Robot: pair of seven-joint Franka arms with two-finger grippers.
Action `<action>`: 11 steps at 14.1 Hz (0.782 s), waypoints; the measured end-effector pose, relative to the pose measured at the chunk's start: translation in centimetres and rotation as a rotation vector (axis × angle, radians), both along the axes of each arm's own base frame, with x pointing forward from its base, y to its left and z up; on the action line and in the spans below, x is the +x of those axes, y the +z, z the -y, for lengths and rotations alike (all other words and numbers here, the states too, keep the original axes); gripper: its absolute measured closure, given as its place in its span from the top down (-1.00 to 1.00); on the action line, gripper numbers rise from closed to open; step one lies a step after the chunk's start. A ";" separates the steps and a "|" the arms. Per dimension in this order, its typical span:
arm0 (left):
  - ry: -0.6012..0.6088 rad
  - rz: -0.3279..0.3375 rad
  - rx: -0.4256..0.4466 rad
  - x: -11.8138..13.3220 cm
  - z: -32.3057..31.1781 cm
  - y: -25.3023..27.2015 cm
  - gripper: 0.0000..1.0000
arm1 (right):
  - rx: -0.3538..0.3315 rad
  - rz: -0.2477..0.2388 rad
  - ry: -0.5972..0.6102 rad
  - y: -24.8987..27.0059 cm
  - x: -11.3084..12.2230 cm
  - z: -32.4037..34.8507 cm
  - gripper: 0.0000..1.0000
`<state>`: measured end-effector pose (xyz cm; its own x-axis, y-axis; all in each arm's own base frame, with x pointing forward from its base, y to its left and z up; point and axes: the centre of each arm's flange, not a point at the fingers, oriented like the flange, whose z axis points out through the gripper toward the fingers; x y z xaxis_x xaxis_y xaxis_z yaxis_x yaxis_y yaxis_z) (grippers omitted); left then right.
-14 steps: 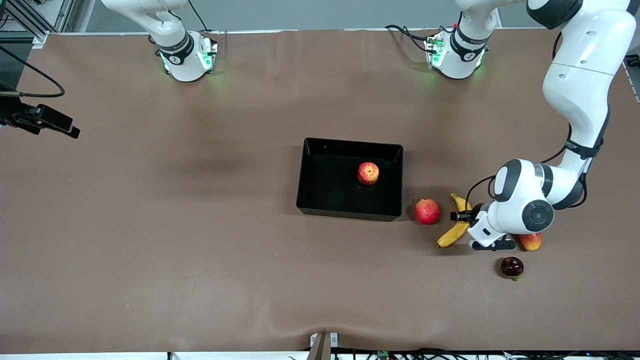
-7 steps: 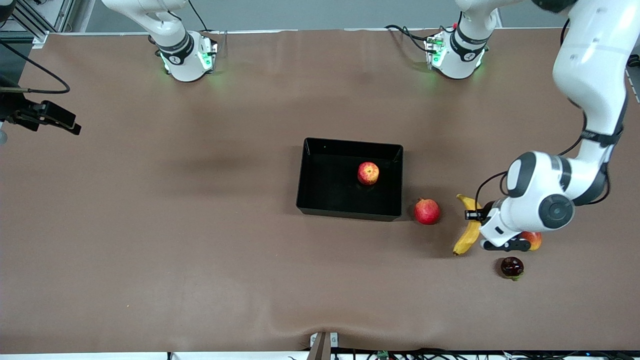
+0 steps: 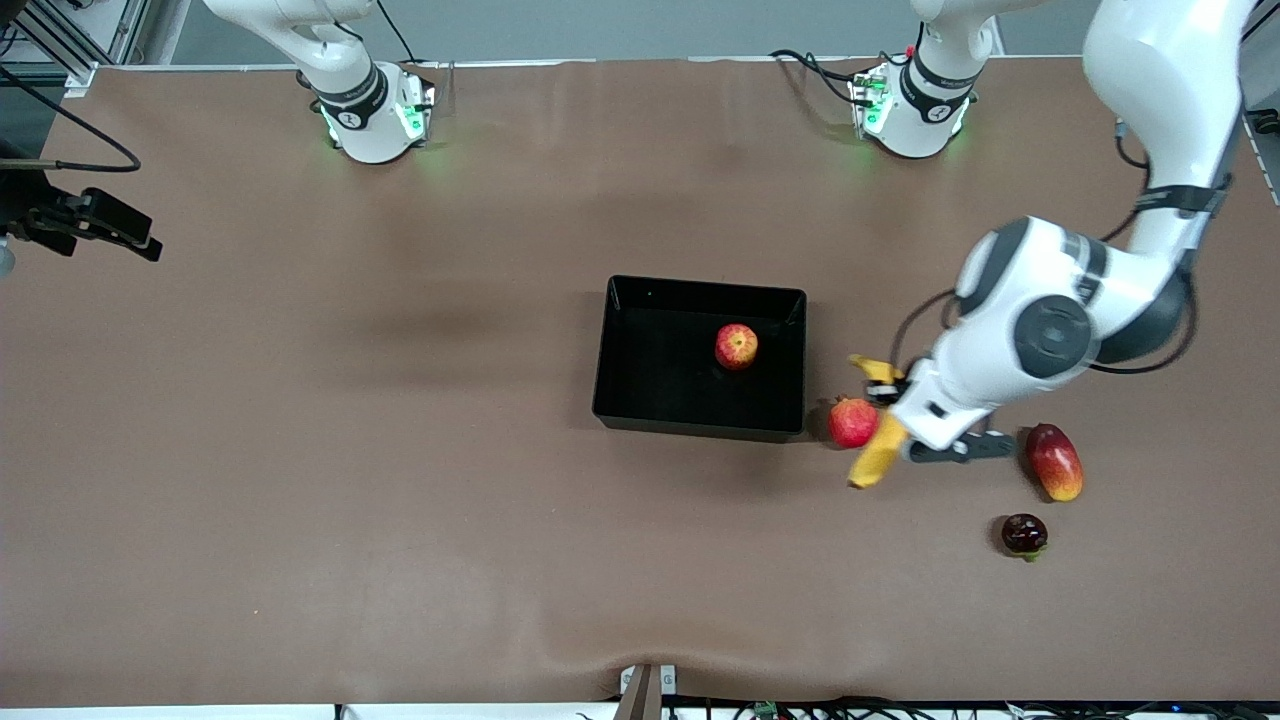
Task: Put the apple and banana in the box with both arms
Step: 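Carry the banana over the black tray with the left gripper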
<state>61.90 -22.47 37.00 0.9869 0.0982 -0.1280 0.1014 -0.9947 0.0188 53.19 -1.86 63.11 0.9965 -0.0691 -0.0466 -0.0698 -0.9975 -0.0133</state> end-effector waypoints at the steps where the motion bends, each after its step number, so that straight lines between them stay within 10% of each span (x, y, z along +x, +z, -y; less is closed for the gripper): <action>1: 0.020 -0.005 -0.004 -0.8 2.5 -0.1 -0.18 | 0.000 0.000 0.004 0.0 0.0 0.0 1.00; 11: 0.023 -0.003 0.017 -6.4 18.3 -7.9 -0.18 | 0.001 -0.011 0.000 0.7 -0.3 0.3 1.00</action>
<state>55.55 -40.81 29.07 0.9839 0.1234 -0.1292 0.1247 -0.9922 0.0017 52.87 -2.16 63.80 0.9959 -0.0695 -0.0575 -0.0704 -0.9974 -0.0135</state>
